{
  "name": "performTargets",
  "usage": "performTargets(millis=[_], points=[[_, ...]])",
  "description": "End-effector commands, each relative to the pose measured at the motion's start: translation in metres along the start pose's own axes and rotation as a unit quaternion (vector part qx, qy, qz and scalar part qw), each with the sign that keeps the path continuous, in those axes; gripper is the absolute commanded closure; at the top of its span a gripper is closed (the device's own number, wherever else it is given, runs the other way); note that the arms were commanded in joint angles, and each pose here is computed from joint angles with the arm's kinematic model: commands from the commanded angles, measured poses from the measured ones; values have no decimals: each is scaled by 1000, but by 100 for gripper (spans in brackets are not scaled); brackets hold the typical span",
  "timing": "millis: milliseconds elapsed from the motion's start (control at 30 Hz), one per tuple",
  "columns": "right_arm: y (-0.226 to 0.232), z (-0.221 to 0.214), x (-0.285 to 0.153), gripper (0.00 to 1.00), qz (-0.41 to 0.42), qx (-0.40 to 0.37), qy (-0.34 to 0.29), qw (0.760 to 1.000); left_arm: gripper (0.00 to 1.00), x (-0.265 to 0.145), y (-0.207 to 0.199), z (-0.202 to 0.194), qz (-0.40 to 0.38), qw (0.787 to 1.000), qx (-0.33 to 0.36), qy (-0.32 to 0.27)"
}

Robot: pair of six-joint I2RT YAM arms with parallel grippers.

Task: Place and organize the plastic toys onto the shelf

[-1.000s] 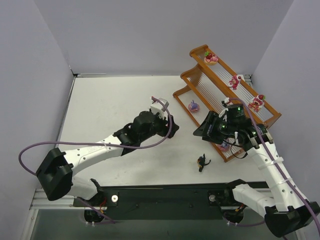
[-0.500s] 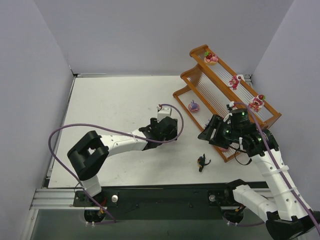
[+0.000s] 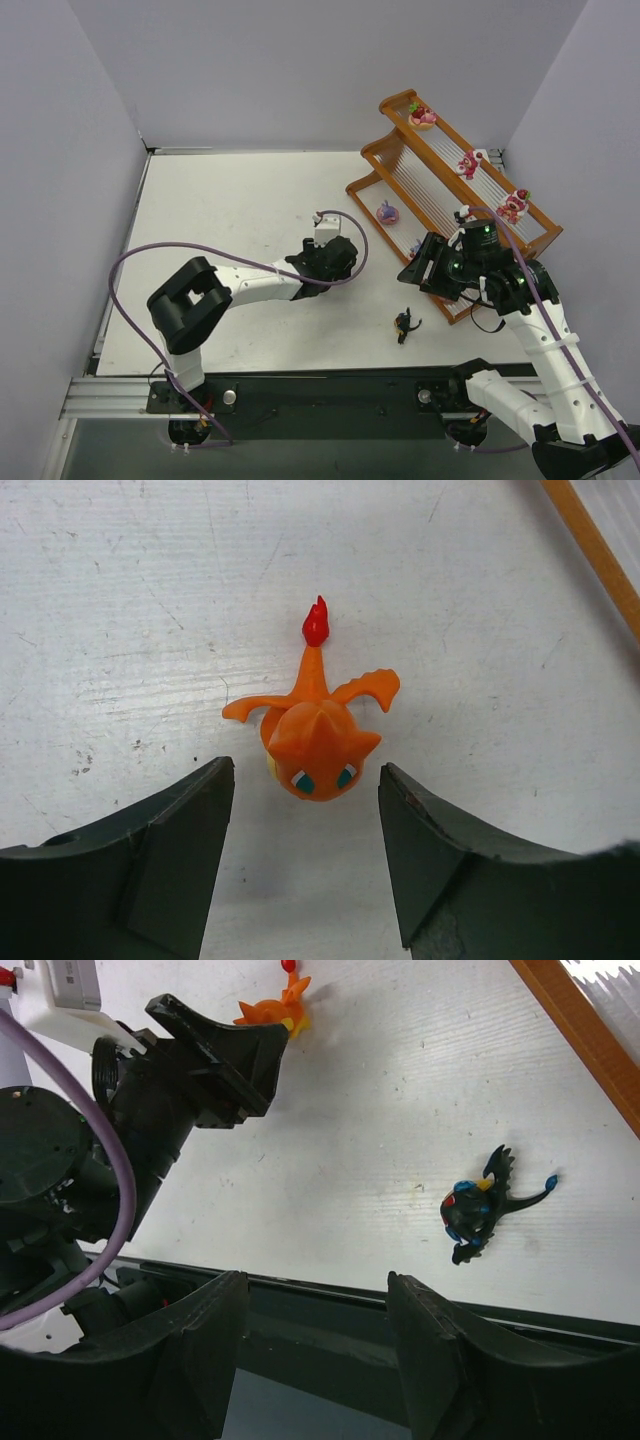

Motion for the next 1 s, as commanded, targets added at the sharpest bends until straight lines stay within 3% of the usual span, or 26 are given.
performTargets(millis=[0,267,767,867,967], points=[[-6,-3,-7,43,-15,0,4,1000,31,8,-11,17,-3,999,-16,-30],[-6,-2,-7,43,-19,-1,4,1000,37,17,-13,24,-13,999,-12,-48],[-8,1,-6,43,-24,0,5,1000,39,26,-19,23,-17,999,-4,-47],[-9,2,-5,43,-24,0,7,1000,44,28,-18,24,-16,999,-3,-48],[-8,3,-6,43,-23,1,7,1000,59,30,-17,24,-14,999,-2,-47]])
Point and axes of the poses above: each gripper's point midway between its finger pads, its own x axis out along the fingers, its own y axis along the line the jaws close on, z = x × y, the point moved 2 cm from there along -x, back along the fingers, and after that the axes turned 2 degrees about x, right-handed, at the moved point
